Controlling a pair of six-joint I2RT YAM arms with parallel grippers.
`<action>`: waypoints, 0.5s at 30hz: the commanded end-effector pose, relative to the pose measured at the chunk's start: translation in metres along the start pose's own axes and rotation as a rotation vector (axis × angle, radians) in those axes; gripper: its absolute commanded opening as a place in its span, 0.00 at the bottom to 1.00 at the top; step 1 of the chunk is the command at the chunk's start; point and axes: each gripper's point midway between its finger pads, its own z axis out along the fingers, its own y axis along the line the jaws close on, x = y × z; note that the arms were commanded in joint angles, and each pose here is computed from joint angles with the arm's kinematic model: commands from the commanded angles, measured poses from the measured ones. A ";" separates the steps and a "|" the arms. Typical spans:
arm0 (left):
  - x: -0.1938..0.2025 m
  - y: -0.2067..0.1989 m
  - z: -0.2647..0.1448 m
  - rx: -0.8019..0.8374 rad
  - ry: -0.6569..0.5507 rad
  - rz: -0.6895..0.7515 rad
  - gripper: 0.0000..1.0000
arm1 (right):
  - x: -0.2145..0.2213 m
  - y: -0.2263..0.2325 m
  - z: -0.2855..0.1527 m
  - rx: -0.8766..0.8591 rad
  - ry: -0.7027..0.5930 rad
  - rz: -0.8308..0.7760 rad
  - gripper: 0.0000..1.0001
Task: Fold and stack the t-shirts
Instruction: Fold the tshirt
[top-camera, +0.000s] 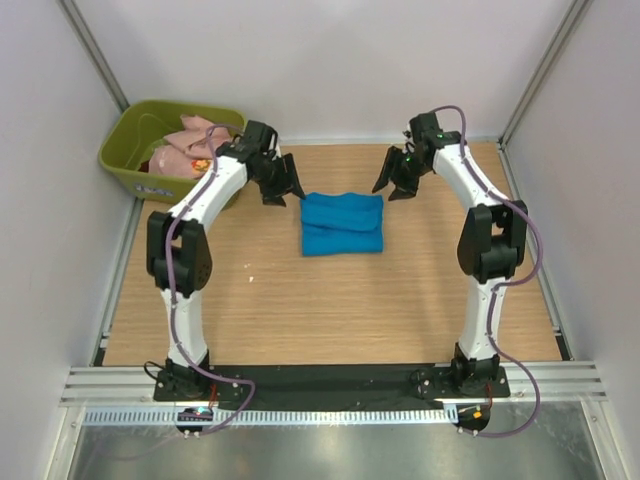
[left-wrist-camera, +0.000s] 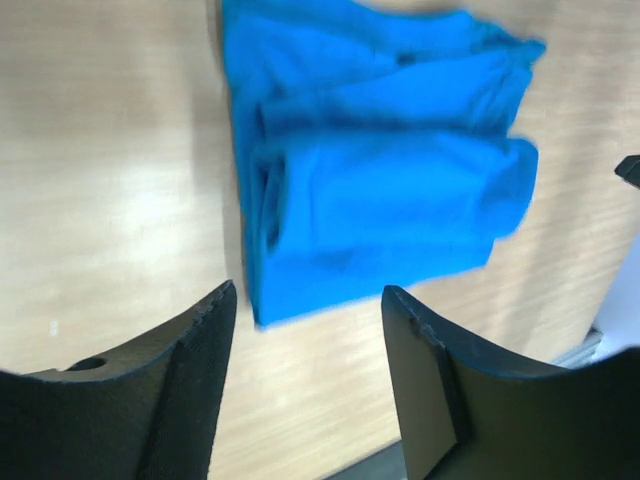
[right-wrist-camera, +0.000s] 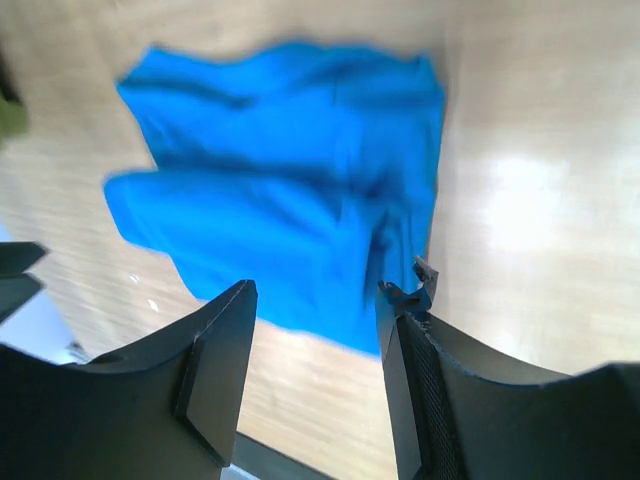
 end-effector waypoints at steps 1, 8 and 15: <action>0.019 -0.012 -0.047 0.041 -0.022 0.033 0.58 | 0.062 0.021 -0.034 0.149 0.019 -0.141 0.57; 0.079 0.014 -0.043 0.013 0.078 0.022 0.55 | 0.118 0.045 0.005 0.298 -0.053 -0.124 0.53; 0.102 0.014 -0.043 0.039 0.119 0.012 0.53 | 0.105 0.033 0.050 0.408 -0.080 -0.160 0.53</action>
